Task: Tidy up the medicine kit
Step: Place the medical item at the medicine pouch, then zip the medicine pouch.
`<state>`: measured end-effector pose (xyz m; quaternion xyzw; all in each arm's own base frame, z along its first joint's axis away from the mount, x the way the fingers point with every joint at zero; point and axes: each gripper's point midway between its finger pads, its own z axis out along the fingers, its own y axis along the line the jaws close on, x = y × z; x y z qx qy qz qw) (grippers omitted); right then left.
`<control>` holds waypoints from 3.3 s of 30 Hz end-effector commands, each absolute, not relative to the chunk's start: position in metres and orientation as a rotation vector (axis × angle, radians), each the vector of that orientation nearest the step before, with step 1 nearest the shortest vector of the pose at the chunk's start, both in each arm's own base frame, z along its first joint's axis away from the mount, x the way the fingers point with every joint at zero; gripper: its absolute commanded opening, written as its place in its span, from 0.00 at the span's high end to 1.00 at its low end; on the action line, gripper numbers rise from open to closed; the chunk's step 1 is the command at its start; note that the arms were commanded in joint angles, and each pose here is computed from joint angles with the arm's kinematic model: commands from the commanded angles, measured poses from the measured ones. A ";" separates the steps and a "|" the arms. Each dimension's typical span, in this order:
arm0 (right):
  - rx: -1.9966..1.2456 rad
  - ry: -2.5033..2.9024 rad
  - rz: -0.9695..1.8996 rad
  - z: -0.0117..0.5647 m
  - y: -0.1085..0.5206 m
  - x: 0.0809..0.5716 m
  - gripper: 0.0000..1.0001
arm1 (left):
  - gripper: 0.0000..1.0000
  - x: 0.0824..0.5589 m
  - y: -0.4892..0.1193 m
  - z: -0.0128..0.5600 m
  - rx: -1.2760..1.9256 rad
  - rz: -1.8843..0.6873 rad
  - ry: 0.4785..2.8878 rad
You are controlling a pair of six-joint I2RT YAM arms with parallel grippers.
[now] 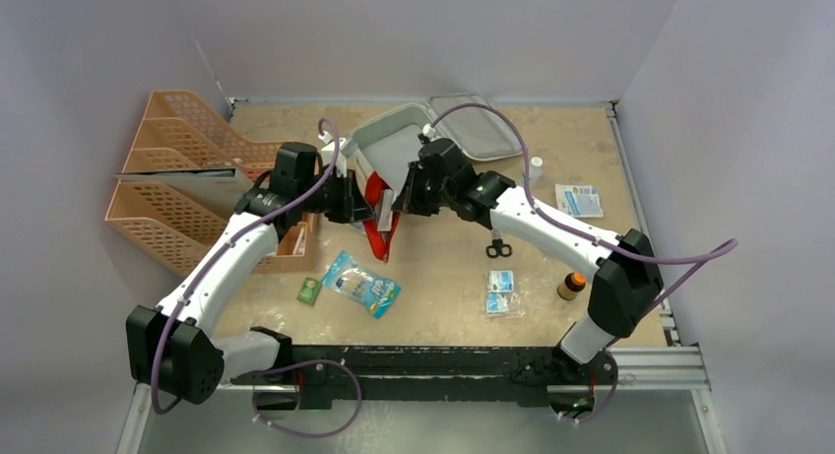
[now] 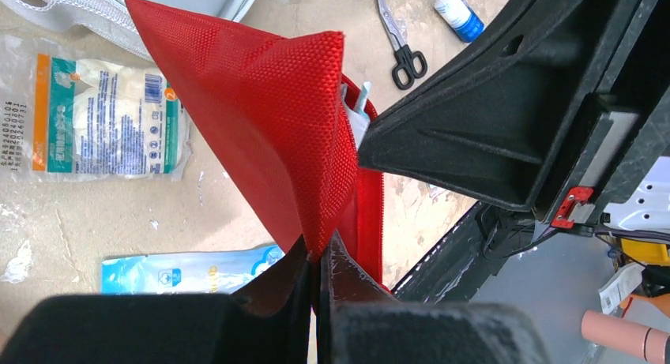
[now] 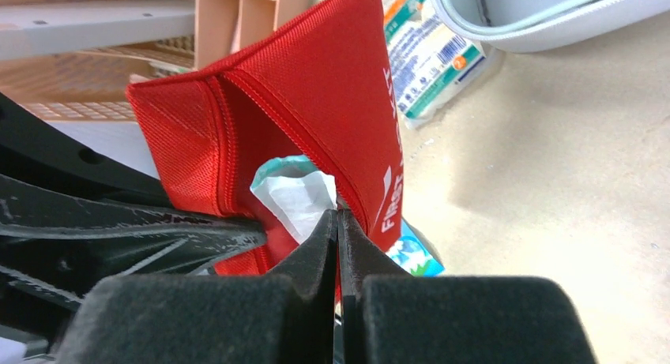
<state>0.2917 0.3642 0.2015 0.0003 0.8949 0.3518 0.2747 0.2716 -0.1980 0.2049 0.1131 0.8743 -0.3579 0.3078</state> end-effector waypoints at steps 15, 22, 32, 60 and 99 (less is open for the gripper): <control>-0.144 2.425 0.776 0.226 0.342 0.273 0.88 | 1.00 0.275 -0.205 0.212 0.307 -1.003 2.278; -0.208 2.352 0.926 0.242 0.364 0.273 0.85 | 1.00 0.275 -0.206 0.214 0.316 -1.010 2.270; -0.319 2.320 0.993 0.248 0.378 0.271 0.82 | 1.00 0.275 -0.202 0.213 0.304 -0.984 2.272; -0.754 1.967 1.217 0.348 0.312 0.233 0.28 | 1.00 0.184 -0.276 0.280 0.848 -1.655 1.953; -0.175 1.711 1.601 0.445 0.235 0.272 1.00 | 0.49 0.180 -0.243 0.351 0.849 -1.202 1.673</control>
